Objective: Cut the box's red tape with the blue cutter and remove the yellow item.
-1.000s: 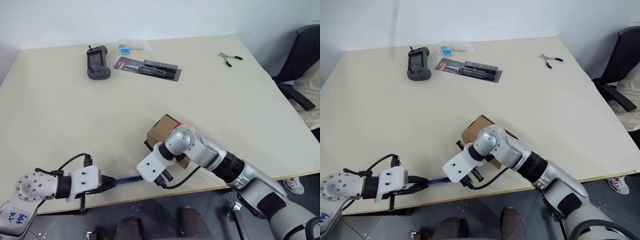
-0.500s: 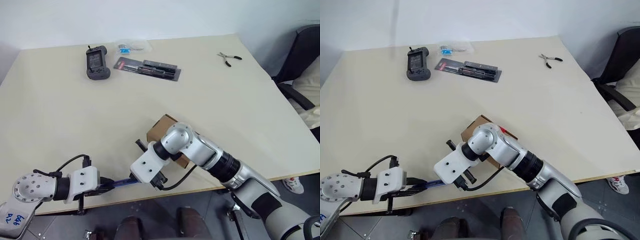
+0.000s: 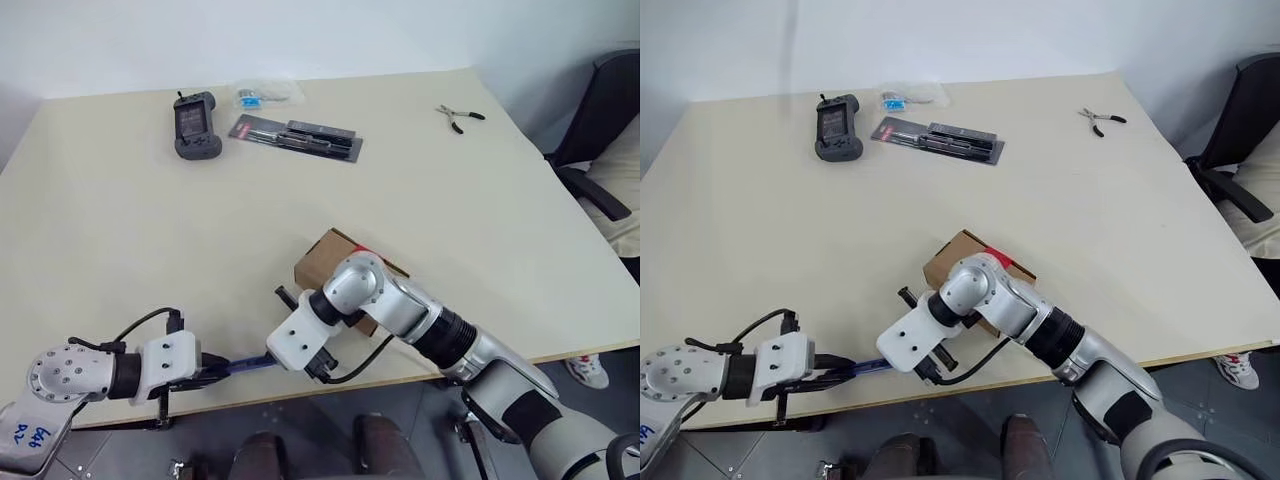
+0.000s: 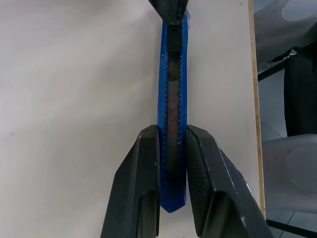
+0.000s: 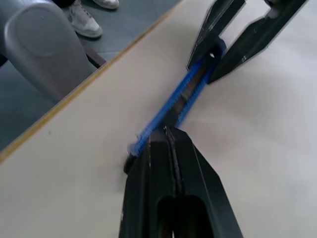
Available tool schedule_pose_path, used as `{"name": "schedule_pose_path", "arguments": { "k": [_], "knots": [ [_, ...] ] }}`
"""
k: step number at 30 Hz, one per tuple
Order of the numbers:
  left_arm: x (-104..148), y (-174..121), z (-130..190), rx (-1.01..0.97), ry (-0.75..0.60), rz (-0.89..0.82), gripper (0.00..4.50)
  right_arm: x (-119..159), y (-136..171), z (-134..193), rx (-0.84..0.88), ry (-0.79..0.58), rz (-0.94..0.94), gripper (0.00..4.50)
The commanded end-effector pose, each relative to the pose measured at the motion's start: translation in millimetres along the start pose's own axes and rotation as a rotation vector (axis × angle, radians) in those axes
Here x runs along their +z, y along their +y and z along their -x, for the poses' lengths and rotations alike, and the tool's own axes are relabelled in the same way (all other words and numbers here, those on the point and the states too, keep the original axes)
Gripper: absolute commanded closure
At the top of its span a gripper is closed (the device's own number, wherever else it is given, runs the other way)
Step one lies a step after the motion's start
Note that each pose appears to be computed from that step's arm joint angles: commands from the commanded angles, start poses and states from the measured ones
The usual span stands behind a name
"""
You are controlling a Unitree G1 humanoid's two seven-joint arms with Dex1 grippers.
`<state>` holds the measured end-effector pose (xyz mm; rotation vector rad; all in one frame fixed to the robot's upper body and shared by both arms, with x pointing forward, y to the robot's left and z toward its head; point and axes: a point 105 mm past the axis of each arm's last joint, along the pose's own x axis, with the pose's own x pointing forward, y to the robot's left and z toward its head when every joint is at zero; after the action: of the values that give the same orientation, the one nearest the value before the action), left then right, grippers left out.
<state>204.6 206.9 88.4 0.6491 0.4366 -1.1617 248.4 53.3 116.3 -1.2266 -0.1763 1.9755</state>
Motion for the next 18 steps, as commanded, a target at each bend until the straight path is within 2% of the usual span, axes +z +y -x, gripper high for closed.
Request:
{"name": "schedule_pose_path", "arguments": {
  "k": [1, 18],
  "knots": [
    [-20.0, -9.3, -5.1, -0.038, 0.073, 0.077, 4.08, 1.3, 5.1, -8.4, 0.042, -0.001, 0.021, 4.47],
    [-16.2, -7.2, -5.9, -0.037, 0.060, 0.063, 4.08, 7.2, -20.5, -42.4, -0.011, -0.047, 0.019, 4.47]
  ]
}}
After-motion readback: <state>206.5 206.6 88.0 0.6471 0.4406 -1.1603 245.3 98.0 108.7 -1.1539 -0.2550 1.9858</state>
